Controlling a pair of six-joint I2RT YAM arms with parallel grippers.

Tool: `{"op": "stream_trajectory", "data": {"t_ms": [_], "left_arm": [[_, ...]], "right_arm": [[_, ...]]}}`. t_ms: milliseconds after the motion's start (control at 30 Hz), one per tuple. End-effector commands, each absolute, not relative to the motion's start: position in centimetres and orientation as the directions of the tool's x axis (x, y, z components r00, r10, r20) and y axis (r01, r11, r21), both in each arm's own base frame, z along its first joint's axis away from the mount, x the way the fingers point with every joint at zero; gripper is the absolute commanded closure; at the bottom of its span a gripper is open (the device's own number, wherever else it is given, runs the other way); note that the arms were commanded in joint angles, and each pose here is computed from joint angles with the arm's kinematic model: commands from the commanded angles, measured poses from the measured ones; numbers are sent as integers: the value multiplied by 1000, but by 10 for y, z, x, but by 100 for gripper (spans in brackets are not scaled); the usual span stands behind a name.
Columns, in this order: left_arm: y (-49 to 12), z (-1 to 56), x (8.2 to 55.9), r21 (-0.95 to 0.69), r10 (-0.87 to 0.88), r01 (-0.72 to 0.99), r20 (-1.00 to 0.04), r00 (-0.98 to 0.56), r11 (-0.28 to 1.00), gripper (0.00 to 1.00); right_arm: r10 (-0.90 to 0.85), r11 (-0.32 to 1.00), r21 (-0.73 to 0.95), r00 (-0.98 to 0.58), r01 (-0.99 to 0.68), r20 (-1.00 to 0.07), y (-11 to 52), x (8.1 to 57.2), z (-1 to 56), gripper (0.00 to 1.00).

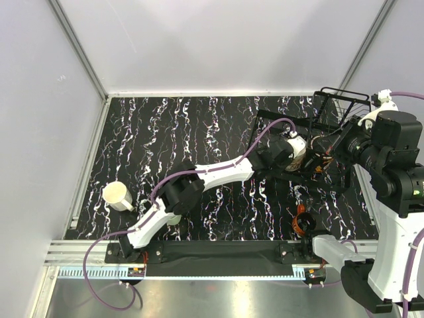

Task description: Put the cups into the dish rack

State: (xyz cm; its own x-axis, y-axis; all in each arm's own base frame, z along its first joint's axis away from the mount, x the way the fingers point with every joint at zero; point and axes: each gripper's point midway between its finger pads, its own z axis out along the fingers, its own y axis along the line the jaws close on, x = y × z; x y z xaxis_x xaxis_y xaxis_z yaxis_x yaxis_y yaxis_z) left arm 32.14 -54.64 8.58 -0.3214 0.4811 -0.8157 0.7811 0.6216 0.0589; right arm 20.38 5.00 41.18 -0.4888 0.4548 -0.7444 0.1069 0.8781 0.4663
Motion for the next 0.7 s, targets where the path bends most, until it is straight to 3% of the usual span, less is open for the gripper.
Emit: {"op": "stream_trajectory", "data": {"t_ms": [0,167,500,667], "left_arm": [[-577,158,333,27,314,770,-922,-228,637,70],[-574,158,333,37,326,769,-918,-225,638,53],[-551,196,324,11,263,752,-940,-216,659,41],[-526,237,315,-18,195,738,-960,-202,674,32]], "right_arm": [[454,881,463,-454,100,-766,47,208,419,100],[458,878,470,-455,95,-764,49,210,419,100],[445,884,457,-487,101,-752,50,212,411,100],[439,885,452,-526,111,-729,52,211,401,92]]}}
